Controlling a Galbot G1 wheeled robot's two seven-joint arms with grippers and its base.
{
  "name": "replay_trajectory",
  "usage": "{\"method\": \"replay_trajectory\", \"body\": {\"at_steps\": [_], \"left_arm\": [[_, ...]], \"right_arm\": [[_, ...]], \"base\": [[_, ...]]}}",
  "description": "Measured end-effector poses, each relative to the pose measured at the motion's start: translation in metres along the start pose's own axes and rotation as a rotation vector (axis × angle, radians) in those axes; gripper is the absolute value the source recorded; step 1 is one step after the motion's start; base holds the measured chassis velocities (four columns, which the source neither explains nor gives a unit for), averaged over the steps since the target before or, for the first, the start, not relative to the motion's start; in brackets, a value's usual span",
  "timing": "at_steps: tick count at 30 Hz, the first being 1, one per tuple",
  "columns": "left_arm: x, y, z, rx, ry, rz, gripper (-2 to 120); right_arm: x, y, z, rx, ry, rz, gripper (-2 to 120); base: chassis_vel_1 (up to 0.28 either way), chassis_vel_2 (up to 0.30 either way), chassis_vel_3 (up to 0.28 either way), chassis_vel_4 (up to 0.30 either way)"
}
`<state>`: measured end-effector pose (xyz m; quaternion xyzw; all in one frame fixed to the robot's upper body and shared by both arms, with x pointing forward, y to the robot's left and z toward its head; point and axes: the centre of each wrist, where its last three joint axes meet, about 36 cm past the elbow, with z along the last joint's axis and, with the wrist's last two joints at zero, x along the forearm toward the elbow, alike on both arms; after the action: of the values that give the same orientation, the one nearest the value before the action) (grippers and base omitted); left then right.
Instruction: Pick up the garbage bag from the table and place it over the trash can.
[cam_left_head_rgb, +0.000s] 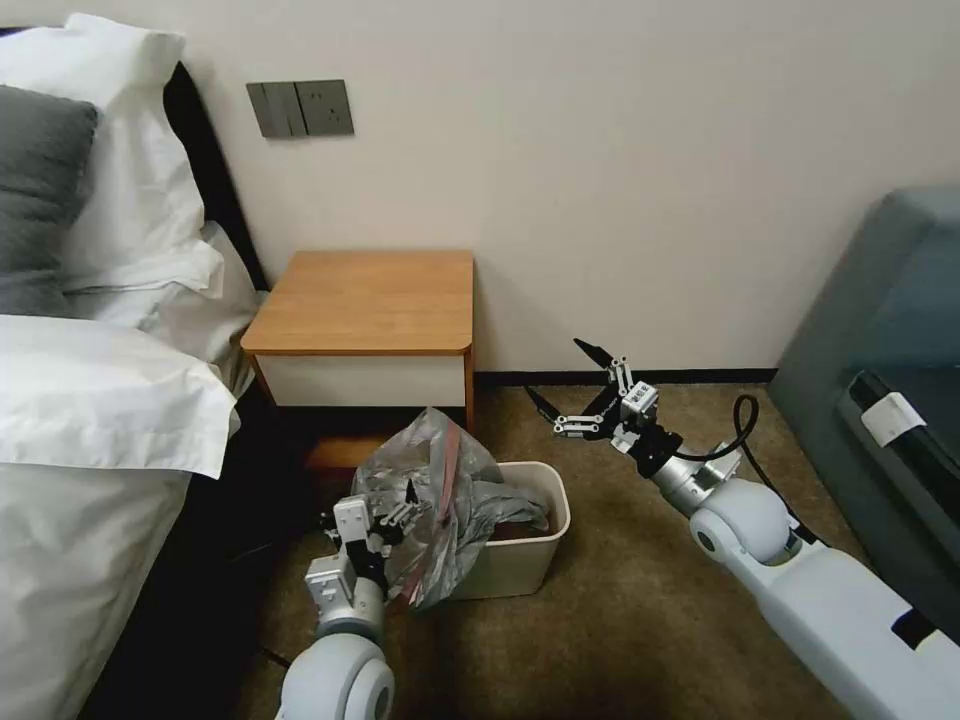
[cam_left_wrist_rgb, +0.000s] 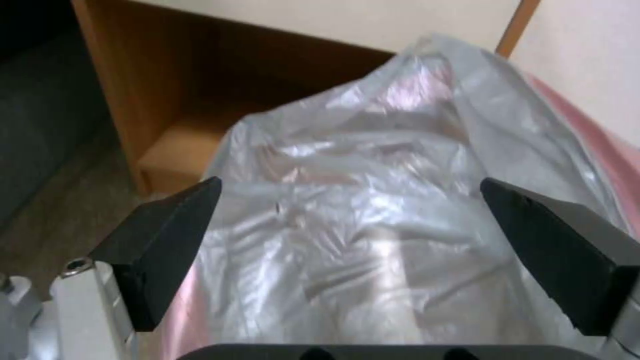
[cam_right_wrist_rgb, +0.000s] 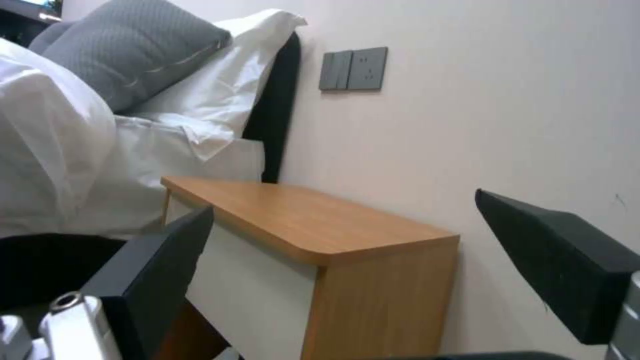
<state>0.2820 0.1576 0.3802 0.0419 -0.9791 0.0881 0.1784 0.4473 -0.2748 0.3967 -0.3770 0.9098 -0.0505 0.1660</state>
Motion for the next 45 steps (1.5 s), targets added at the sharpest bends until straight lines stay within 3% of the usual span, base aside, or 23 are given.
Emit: {"method": "replay_trajectory", "body": {"at_steps": [4, 16, 36, 41, 44, 45], "left_arm": [[-0.003, -0.001, 0.001, 0.004, 0.006, -0.004, 97], [-0.023, -0.013, -0.010, 0.103, 0.149, -0.050, 93], [-0.038, -0.020, -0.007, 0.142, 0.238, -0.087, 92], [-0.041, -0.022, -0.008, 0.147, 0.261, -0.102, 82], [-0.044, -0.023, -0.009, 0.146, 0.276, -0.117, 67], [-0.044, -0.023, -0.009, 0.146, 0.276, -0.117, 67]], "right_arm": [[-0.001, 0.004, 0.002, -0.007, -0.003, -0.003, 100], [-0.001, 0.007, 0.006, -0.014, -0.015, 0.005, 100], [-0.001, 0.018, 0.013, -0.035, -0.025, 0.005, 100], [0.000, 0.019, 0.013, -0.037, -0.026, 0.006, 100], [0.001, 0.020, 0.014, -0.038, -0.029, 0.006, 100], [0.001, 0.020, 0.014, -0.038, -0.029, 0.006, 100]], "base": [[0.000, 0.000, 0.000, 0.000], [0.000, 0.000, 0.000, 0.000], [0.000, 0.000, 0.000, 0.000], [0.000, 0.000, 0.000, 0.000], [0.000, 0.000, 0.000, 0.000], [0.000, 0.000, 0.000, 0.000]]}}
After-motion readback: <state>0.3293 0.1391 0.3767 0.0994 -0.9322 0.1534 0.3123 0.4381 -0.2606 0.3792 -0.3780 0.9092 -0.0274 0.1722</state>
